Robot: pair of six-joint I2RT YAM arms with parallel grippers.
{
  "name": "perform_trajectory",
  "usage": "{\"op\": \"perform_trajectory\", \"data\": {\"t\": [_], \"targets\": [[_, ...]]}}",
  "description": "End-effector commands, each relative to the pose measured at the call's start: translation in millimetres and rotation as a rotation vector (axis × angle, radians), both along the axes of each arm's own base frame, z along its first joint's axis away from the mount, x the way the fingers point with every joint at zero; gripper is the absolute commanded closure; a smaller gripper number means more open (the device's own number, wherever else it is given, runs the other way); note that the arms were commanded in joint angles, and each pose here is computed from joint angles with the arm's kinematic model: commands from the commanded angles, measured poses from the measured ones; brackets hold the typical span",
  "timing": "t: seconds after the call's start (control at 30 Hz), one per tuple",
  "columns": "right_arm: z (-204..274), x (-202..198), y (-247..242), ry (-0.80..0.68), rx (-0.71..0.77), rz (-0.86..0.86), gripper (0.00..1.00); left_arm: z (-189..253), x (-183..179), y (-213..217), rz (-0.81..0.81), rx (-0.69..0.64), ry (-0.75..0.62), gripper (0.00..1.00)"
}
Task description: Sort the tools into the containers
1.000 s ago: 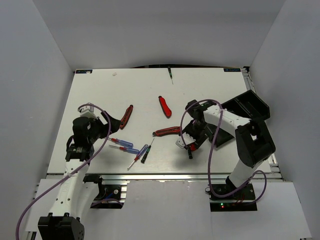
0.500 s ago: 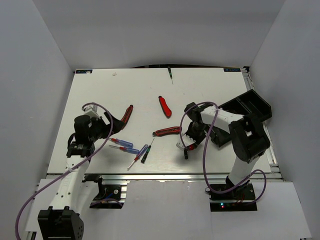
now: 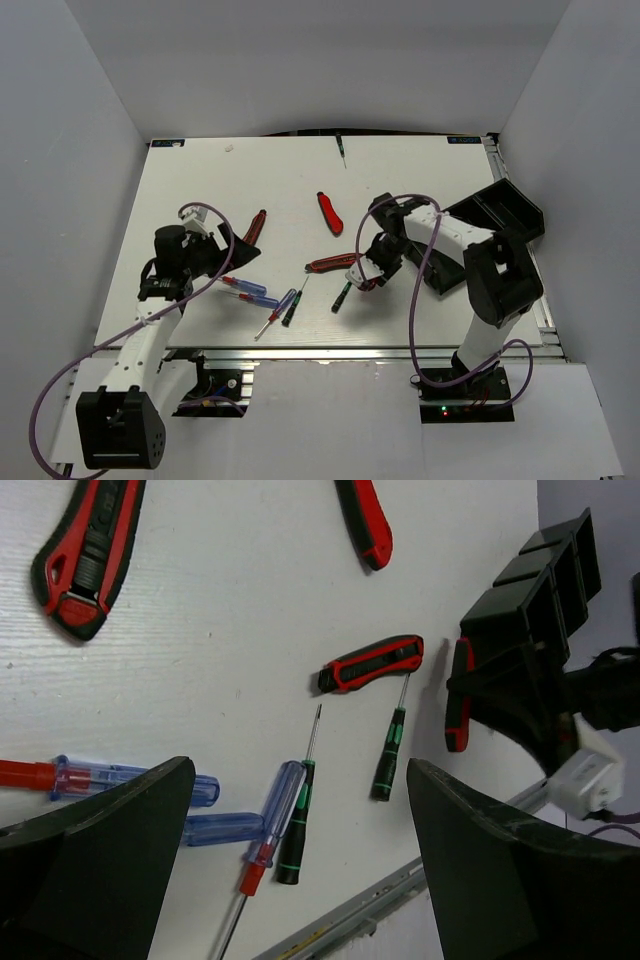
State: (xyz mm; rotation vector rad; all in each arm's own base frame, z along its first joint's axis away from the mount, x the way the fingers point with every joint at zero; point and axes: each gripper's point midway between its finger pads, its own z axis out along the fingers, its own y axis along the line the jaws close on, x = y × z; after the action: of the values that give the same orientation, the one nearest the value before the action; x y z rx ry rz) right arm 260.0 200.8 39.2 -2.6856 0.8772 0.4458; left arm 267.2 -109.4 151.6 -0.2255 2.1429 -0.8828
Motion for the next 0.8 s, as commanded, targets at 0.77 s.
{"op": "perform_trajectory", "data": {"t": [0.77], "targets": [[124.0,98.2,-103.0,0.233,0.522,-1.545,0.79,-1.0,16.6,-97.9,-0.404,0.244,-0.221,0.09]]}}
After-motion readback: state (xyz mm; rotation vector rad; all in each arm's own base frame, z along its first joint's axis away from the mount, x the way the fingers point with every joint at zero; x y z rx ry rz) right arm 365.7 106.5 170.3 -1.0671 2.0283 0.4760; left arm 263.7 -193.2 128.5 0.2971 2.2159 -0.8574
